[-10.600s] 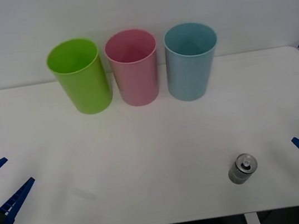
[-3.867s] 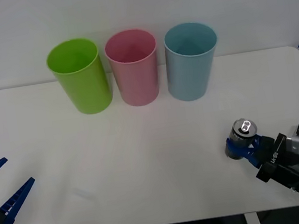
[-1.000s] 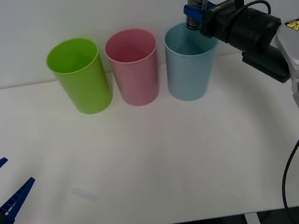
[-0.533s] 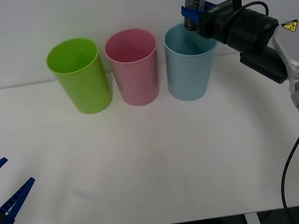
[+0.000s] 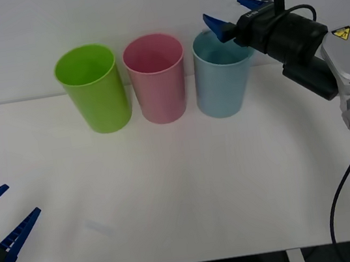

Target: Grasp the object on the table and drop it into the matching bin: aluminum can to the light blue bin, PET bottle to the pink bin.

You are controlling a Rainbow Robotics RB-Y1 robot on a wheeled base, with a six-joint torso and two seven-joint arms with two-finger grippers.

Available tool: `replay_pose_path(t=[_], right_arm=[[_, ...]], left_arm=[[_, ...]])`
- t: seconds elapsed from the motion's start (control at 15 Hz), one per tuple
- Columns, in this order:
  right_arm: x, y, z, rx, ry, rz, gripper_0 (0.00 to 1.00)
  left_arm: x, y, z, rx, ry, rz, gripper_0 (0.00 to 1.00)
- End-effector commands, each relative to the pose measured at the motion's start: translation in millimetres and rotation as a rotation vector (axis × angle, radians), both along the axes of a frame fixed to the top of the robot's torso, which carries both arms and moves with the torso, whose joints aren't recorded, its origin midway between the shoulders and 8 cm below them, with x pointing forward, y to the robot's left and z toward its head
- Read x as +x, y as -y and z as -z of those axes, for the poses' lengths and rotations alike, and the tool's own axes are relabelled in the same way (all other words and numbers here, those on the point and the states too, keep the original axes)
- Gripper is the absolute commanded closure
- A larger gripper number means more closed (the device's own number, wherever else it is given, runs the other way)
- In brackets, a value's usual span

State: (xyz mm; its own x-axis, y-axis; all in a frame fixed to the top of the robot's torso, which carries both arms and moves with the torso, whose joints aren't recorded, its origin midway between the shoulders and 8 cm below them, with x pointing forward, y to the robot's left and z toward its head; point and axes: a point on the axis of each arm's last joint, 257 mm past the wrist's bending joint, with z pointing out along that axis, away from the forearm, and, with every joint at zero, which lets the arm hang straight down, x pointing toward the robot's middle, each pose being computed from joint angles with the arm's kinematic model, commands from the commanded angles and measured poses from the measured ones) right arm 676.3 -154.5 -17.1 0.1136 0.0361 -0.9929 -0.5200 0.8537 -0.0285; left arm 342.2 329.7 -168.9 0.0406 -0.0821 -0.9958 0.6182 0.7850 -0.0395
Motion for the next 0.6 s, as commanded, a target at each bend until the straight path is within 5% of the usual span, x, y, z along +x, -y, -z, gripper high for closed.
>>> replay_pose_path(t=[0.07,0.6], right_arm=[[-4,-1,2,0.01,-0.002,-0.016,0.0],[-48,12,1,0.048,0.006,-0.148,0.0]], left_arm=[[0,0,0,0.0,0.0,0.0,0.0],[0,0,0,0.0,0.0,0.0,0.0]])
